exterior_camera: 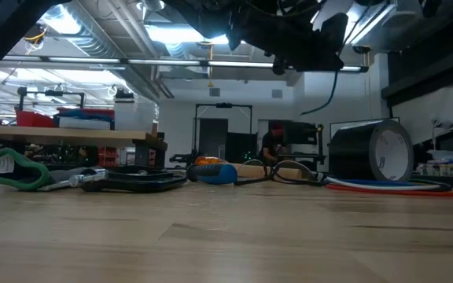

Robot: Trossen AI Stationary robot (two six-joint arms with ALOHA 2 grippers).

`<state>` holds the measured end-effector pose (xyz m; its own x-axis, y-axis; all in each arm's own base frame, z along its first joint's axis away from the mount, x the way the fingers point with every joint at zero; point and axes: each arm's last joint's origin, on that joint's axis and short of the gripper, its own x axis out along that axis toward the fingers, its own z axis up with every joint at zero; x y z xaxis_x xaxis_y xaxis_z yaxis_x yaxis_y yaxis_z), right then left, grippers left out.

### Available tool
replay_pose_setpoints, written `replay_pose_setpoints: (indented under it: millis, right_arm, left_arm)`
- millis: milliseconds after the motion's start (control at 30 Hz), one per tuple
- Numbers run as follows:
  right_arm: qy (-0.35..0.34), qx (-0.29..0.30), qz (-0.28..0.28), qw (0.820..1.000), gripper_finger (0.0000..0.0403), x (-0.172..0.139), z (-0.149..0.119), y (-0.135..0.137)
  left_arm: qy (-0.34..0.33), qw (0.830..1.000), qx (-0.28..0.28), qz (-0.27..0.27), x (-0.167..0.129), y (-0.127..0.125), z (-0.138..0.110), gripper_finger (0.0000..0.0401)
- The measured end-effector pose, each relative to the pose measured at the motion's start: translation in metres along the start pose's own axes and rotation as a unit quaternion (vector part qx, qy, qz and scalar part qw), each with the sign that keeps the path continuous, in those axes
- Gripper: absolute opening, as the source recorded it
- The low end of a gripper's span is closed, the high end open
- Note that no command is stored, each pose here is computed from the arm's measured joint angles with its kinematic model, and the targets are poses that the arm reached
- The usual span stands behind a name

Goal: Coil cords
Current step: Coil the green wire onto the spool

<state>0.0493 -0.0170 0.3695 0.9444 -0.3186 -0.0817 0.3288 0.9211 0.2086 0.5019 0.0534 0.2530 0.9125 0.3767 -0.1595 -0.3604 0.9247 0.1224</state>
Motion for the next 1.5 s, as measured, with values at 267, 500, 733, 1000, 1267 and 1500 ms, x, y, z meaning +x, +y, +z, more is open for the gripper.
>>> replay_pose_setpoints:
  millis: [267, 500, 733, 1000, 1267, 1500]
  right_arm:
    - [0.070, 0.002, -0.009, 0.998, 0.0001, -0.004, -0.014, -0.003]
    - [0.123, 0.006, -0.011, 0.992, 0.0001, -0.004, -0.024, -0.004]
    - [0.151, 0.020, -0.024, 0.988, 0.0001, -0.004, -0.029, -0.006]
    - [0.218, 0.011, -0.080, 0.973, 0.0001, 0.018, -0.037, -0.010]
    - [0.268, -0.010, -0.138, 0.953, 0.0001, 0.047, -0.042, -0.014]
    - [0.316, -0.024, -0.173, 0.932, 0.0001, 0.072, -0.049, -0.018]
  left_arm:
    - [0.007, 1.000, 0.000, 0.013, 0.003, 0.012, -0.003, 0.0000]
    - [0.007, 1.000, -0.003, 0.025, 0.005, 0.026, 0.000, 0.0000]
    - [-0.003, 1.000, -0.017, 0.021, 0.002, 0.040, 0.010, 0.0000]
    - [-0.032, 0.997, -0.076, -0.014, 0.004, 0.053, 0.030, 0.0000]
    - [-0.007, 0.991, -0.130, -0.027, 0.005, 0.057, 0.027, 0.0000]
    - [0.045, 0.986, -0.158, -0.024, 0.004, 0.057, 0.017, 0.0000]
